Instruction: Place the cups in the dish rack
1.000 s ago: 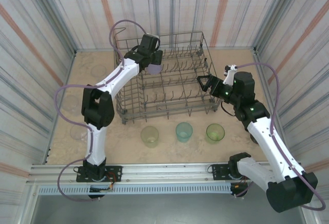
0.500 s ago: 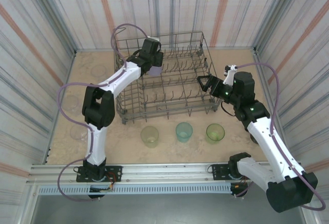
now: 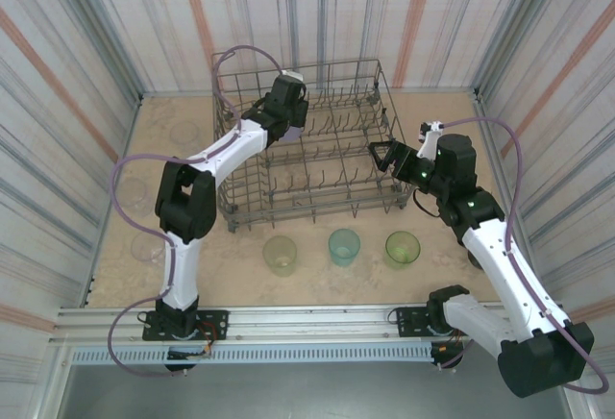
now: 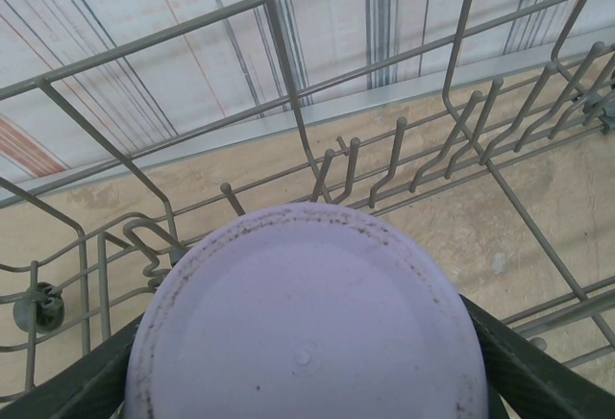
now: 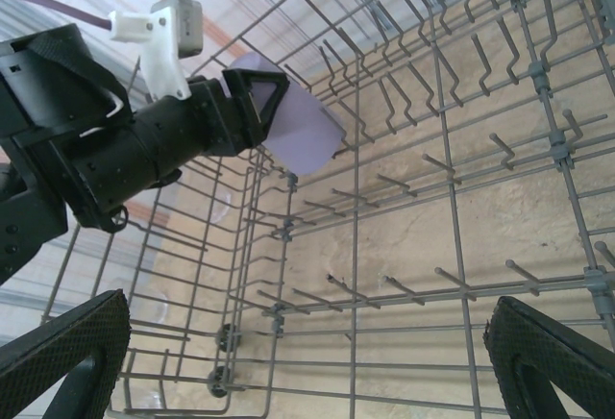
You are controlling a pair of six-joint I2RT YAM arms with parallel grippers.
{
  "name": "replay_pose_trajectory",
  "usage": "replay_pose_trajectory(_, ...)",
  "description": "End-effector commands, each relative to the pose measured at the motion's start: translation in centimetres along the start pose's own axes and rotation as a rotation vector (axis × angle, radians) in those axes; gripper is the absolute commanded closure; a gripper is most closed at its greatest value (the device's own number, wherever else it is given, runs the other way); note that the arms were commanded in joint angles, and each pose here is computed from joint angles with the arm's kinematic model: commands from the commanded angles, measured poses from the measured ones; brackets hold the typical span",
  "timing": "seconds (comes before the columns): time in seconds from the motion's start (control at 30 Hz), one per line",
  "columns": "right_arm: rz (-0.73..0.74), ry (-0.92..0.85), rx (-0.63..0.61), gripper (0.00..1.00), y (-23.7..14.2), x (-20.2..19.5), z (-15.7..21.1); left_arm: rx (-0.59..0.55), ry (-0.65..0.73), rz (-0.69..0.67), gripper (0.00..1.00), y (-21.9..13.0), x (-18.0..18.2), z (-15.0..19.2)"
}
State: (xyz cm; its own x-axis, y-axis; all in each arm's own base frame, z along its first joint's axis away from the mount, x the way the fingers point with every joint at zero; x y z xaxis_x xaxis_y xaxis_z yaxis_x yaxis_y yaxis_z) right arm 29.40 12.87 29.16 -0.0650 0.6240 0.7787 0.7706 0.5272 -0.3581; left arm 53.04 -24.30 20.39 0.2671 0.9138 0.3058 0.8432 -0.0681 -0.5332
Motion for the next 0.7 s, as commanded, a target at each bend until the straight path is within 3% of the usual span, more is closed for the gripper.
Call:
replay_pose_trajectory(0.0,0.008,-0.013,-0.017,0.01,-0.6,0.2,-0.4,0.132,0.048,-0.053,1.0,0.8,0.7,4.3)
replay_pose_trajectory(0.47,0.01,-0.016,-0.02,0.01,-0.7,0.2,-0.3,0.11,-0.042,-0.046,1.0,0.2,0.5,5.9)
replay_pose_trajectory(0.67,0.005,-0.01,-0.021,0.01,-0.8,0.4,-0.2,0.129,0.016,-0.084,1.0,0.5,0.7,7.7)
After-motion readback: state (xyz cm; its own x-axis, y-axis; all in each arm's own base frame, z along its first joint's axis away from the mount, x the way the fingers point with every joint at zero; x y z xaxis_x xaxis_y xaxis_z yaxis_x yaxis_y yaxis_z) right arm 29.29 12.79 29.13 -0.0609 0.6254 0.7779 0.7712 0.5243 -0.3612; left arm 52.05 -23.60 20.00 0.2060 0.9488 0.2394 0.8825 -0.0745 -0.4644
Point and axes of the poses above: each hand's point on the last joint's axis, 136 mm out from that joint toward the fingers, its own y axis out along the fingers, its own x axis along the line the jaws close on, z = x × y, the point moved 2 cm from there along -y, back along the fingers, and after that the axes turned 11 degrees about y, right-handed, at the moved point
